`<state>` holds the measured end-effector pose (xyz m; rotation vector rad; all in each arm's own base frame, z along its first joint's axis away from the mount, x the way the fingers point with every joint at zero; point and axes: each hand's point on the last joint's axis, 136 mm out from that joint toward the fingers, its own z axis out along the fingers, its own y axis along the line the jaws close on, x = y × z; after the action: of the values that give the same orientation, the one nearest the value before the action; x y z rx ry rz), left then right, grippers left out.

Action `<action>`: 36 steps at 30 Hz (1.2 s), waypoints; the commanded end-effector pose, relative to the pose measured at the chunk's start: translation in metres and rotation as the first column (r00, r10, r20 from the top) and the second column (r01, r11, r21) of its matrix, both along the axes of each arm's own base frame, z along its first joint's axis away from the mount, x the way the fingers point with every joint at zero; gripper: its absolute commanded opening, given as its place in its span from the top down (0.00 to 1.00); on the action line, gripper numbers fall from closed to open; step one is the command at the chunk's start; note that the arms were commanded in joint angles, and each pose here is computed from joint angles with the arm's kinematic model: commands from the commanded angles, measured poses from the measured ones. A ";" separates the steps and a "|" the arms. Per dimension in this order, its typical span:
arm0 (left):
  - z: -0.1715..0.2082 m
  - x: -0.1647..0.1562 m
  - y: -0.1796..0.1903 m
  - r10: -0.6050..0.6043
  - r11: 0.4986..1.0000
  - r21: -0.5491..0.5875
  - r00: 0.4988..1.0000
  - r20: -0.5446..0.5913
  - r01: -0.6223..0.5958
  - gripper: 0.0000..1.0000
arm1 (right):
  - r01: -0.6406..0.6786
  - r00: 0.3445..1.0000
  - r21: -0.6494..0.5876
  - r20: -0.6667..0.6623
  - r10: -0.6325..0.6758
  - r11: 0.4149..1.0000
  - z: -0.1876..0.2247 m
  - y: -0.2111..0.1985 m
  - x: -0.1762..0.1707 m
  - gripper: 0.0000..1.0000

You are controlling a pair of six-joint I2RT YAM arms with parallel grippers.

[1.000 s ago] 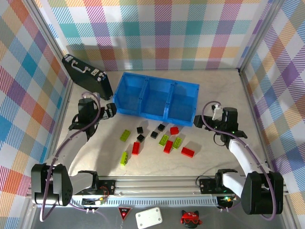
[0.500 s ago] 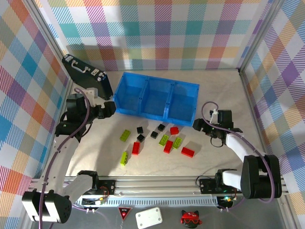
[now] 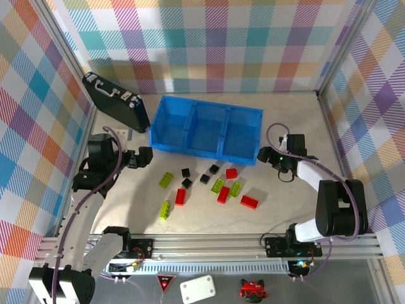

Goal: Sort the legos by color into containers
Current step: Rotate the container at the top-center of the table.

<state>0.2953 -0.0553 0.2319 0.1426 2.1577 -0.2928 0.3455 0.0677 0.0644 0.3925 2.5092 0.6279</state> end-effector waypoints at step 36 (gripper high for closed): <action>-0.003 0.001 0.007 0.041 0.999 0.011 0.999 0.007 -0.041 0.01 | -0.070 0.990 -0.048 -0.123 0.064 0.996 0.063 0.004 -0.019 0.24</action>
<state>0.2914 -0.0491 0.2213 0.1319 2.1715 -0.2500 0.3664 0.0633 0.1449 0.3540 2.5210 0.5546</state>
